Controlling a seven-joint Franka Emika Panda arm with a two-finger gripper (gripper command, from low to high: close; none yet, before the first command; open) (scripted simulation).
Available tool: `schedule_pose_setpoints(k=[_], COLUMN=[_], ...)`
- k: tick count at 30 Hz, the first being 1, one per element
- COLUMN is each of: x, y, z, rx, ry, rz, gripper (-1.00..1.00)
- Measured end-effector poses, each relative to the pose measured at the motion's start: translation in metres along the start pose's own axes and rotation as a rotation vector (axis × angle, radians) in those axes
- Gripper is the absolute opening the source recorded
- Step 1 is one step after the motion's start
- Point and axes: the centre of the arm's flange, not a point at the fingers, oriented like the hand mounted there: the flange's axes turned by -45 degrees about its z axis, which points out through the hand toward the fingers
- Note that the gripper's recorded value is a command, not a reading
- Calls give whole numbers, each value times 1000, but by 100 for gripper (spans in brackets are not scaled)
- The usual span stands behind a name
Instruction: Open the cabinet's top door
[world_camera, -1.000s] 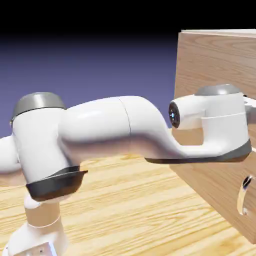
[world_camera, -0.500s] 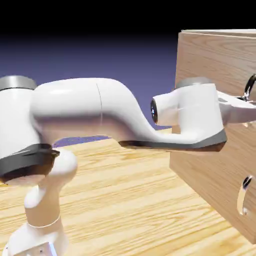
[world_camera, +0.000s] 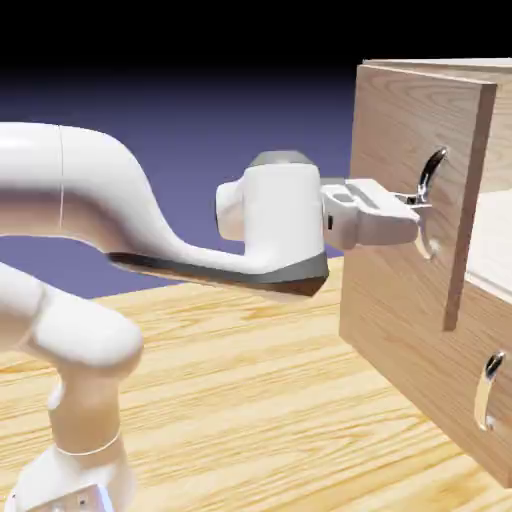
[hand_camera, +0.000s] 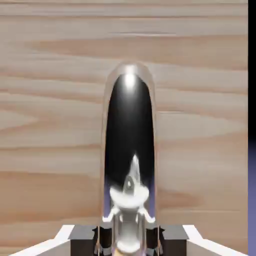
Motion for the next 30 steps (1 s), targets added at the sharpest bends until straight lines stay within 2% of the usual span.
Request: schedule_pose_setpoints(k=[13, 30], x=[0, 0], y=[-47, -118], z=[-113, -212], rx=[-229, -458], ry=[0, 0], rz=[0, 1], gripper=[-100, -100])
